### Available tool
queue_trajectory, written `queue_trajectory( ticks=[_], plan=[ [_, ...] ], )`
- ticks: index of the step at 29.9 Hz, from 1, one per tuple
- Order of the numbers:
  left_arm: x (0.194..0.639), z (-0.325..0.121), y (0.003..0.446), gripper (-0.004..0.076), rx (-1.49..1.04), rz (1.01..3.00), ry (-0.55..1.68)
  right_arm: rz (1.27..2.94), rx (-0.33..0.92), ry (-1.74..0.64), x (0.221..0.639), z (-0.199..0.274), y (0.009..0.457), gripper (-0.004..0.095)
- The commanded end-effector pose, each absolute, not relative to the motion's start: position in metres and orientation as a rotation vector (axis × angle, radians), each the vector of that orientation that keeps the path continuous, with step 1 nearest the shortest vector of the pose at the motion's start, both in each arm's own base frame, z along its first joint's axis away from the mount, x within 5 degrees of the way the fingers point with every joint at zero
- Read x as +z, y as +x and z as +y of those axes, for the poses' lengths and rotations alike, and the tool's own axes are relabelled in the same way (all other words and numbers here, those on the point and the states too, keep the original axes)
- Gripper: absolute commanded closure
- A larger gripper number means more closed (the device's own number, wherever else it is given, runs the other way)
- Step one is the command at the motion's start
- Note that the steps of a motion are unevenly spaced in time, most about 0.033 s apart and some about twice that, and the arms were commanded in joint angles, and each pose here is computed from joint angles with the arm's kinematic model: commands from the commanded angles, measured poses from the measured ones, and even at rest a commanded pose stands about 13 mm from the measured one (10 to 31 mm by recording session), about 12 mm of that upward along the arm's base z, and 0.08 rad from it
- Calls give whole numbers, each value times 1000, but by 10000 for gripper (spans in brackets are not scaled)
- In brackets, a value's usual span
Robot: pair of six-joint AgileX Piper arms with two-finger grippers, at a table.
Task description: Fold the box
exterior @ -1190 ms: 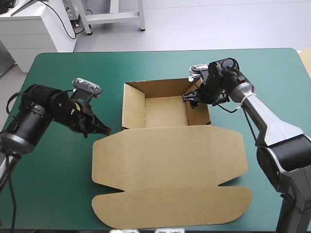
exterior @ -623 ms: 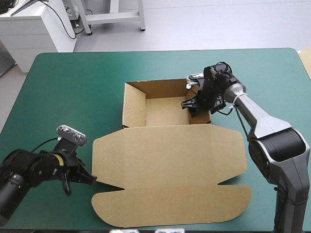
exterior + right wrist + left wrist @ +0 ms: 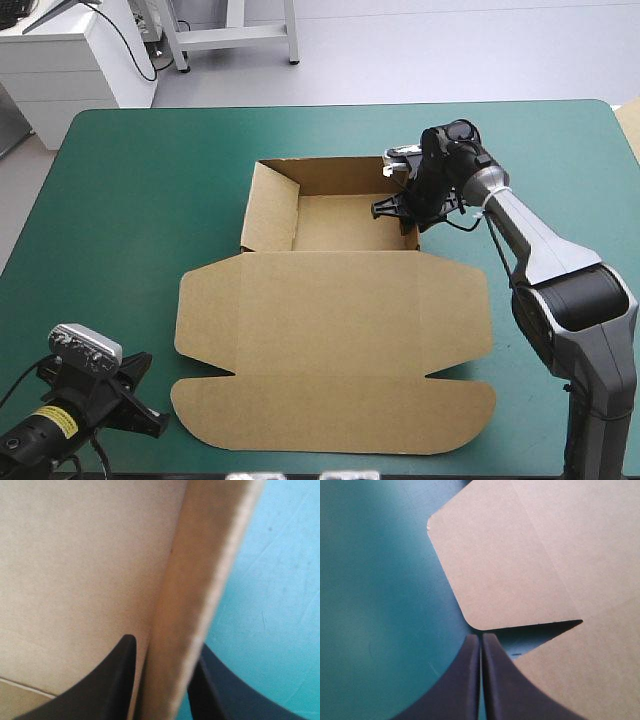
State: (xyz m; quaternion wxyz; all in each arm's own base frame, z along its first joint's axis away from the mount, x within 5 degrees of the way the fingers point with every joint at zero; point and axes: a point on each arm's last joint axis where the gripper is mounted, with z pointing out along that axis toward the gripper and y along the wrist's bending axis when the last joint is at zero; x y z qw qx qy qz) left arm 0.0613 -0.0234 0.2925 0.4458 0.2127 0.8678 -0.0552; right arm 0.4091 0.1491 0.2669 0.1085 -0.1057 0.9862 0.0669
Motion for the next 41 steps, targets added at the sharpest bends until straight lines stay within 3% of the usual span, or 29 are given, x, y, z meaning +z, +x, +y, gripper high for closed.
queue_trajectory(
  ticks=[1, 7, 16, 18, 21, 25, 28, 41],
  plan=[
    [305, -25, 64, 731, -157, 2067, 493, 2762, 239, -304, 321, 147, 401, 929],
    [305, -25, 64, 731, -157, 2067, 493, 2691, 204, -303, 344, 142, 398, 929],
    [304, -25, 64, 731, -159, 2071, 495, 2683, 182, -335, 344, 141, 398, 899],
    [304, -25, 64, 731, -159, 2071, 495, 2679, 181, -362, 344, 141, 398, 829],
    [304, -25, 64, 731, -159, 2071, 495, 2683, 196, -344, 344, 142, 398, 632],
    [304, -25, 64, 731, -159, 2071, 495, 2682, 187, -345, 344, 142, 398, 215],
    [305, -25, 64, 731, -159, 2067, 494, 2674, 132, -321, 346, 138, 399, 25],
    [305, -25, 64, 731, -159, 2066, 494, 2540, 187, -239, 396, 132, 384, 3]
  ],
)
